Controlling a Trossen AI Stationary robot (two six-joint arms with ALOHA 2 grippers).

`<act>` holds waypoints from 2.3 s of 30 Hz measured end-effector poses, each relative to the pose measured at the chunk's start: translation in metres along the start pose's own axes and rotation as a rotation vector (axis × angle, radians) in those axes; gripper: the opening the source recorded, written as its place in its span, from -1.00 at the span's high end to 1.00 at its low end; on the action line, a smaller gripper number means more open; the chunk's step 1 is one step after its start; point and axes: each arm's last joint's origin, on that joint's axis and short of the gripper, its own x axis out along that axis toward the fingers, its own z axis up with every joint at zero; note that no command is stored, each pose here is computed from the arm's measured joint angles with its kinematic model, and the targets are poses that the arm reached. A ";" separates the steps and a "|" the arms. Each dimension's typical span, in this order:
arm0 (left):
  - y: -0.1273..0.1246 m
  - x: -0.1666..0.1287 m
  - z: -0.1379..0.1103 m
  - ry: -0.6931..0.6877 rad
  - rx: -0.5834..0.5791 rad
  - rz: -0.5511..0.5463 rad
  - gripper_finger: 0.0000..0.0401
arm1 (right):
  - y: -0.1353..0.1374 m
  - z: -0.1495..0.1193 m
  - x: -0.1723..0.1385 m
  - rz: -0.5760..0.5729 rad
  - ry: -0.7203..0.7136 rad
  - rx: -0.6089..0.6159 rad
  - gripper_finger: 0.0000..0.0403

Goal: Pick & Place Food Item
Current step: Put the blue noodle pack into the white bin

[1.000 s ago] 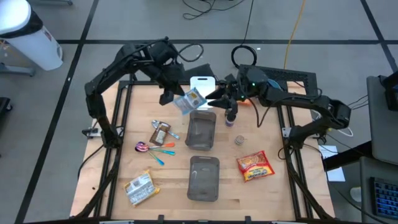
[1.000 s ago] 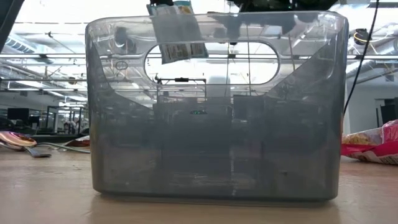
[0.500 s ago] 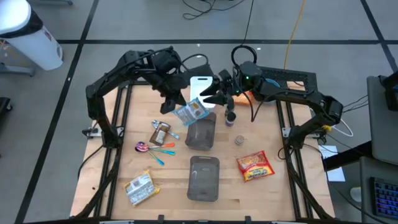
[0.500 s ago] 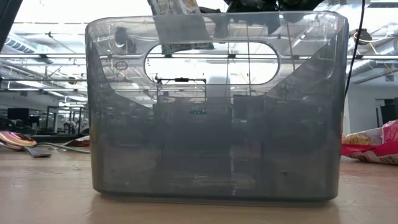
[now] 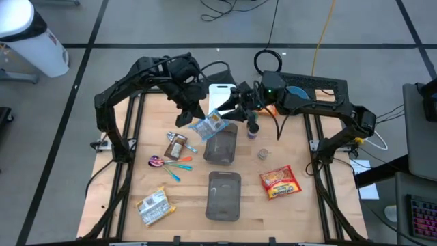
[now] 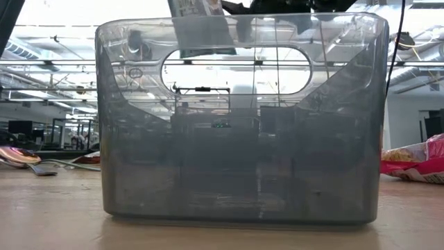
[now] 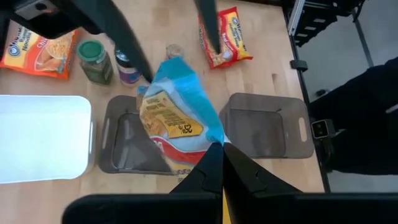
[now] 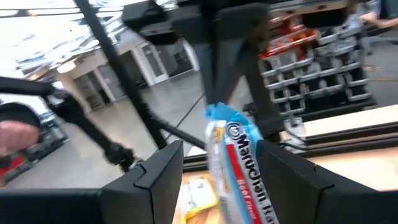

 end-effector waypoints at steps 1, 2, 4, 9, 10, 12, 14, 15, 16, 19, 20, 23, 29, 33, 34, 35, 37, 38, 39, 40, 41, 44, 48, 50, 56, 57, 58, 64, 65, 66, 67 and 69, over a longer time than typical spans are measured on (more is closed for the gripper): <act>0.000 0.000 0.000 -0.001 0.000 -0.002 1.00 | -0.001 0.000 0.000 -0.014 -0.004 0.002 0.02; 0.000 0.000 0.000 -0.001 0.001 -0.006 1.00 | -0.001 0.000 0.000 -0.017 -0.006 0.002 0.02; -0.002 0.001 0.001 -0.003 0.004 -0.011 1.00 | -0.001 0.000 0.000 -0.016 -0.010 -0.001 0.02; -0.002 0.008 0.004 -0.001 0.011 -0.027 1.00 | -0.006 -0.006 0.007 -0.001 -0.013 0.035 0.02; -0.001 0.010 0.005 -0.002 0.013 -0.032 1.00 | -0.006 -0.006 0.008 0.003 -0.015 0.041 0.02; -0.001 0.012 0.005 0.006 0.009 -0.037 1.00 | -0.004 -0.006 0.010 0.013 -0.022 0.032 0.02; 0.001 0.015 0.006 0.011 0.007 -0.038 1.00 | -0.005 -0.008 0.013 0.023 -0.019 0.030 0.02; 0.001 0.016 0.006 0.012 0.009 -0.039 1.00 | -0.006 -0.011 0.014 0.021 -0.008 0.046 0.02; 0.001 0.016 0.006 0.013 0.007 -0.040 1.00 | -0.007 -0.013 0.015 0.023 -0.002 0.060 0.02; 0.001 0.016 0.006 0.013 0.001 -0.039 1.00 | -0.005 -0.012 0.016 0.057 -0.008 0.048 0.03; 0.001 0.016 0.006 0.013 0.002 -0.038 1.00 | -0.005 -0.012 0.018 0.062 -0.012 0.045 0.03; 0.001 0.016 0.006 0.014 0.000 -0.034 1.00 | -0.009 -0.017 0.019 0.062 0.011 0.083 0.03; 0.001 0.016 0.006 0.015 -0.006 -0.032 1.00 | -0.009 -0.016 0.020 0.077 0.011 0.073 0.03; 0.001 0.017 0.006 0.015 -0.006 -0.031 1.00 | -0.010 -0.018 0.020 0.076 0.014 0.077 0.05; 0.001 0.017 0.006 0.015 -0.007 -0.031 0.99 | -0.009 -0.017 0.020 0.077 0.011 0.073 0.08; 0.001 0.017 0.006 0.015 -0.007 -0.031 0.99 | -0.009 -0.017 0.020 0.078 0.011 0.072 0.11; 0.001 0.017 0.006 0.015 -0.007 -0.031 1.00 | -0.009 -0.017 0.020 0.076 0.014 0.074 0.19; 0.001 0.017 0.006 0.015 -0.007 -0.031 1.00 | -0.009 -0.018 0.020 0.075 0.017 0.076 0.24; 0.001 0.017 0.006 0.015 -0.007 -0.031 0.99 | -0.009 -0.018 0.020 0.075 0.017 0.077 0.29; 0.001 0.017 0.006 0.015 -0.007 -0.031 0.99 | -0.009 -0.018 0.020 0.075 0.017 0.076 0.34; 0.001 0.017 0.006 0.015 -0.007 -0.031 0.99 | -0.009 -0.018 0.020 0.075 0.017 0.075 0.39; 0.001 0.017 0.006 0.015 -0.008 -0.031 0.99 | -0.009 -0.018 0.020 0.075 0.017 0.075 0.54; 0.001 0.017 0.006 0.015 -0.008 -0.032 0.99 | -0.009 -0.018 0.020 0.075 0.017 0.072 0.74; 0.001 0.017 0.006 0.015 -0.009 -0.032 0.99 | -0.009 -0.018 0.020 0.075 0.017 0.072 0.83; 0.001 0.017 0.006 0.015 -0.011 -0.031 0.99 | -0.009 -0.018 0.020 0.076 0.017 0.072 0.98; 0.001 0.017 0.006 0.016 -0.013 -0.031 0.99 | -0.009 -0.018 0.020 0.076 0.017 0.073 0.98; 0.001 0.017 0.006 0.016 -0.016 -0.029 0.97 | -0.009 -0.018 0.020 0.076 0.017 0.073 0.98; 0.006 0.016 0.010 -0.011 -0.049 0.079 0.91 | -0.009 -0.019 0.020 0.096 0.033 0.076 1.00; 0.008 0.015 0.011 -0.020 -0.051 0.092 0.91 | -0.009 -0.019 0.020 0.095 0.033 0.073 1.00; 0.009 0.015 0.011 -0.029 -0.053 0.097 0.90 | -0.009 -0.019 0.020 0.093 0.032 0.071 1.00; 0.011 0.014 0.012 -0.038 -0.056 0.098 0.90 | -0.009 -0.018 0.020 0.093 0.031 0.069 1.00; 0.014 0.012 0.012 -0.055 -0.068 0.083 0.90 | -0.009 -0.019 0.020 0.094 0.031 0.063 1.00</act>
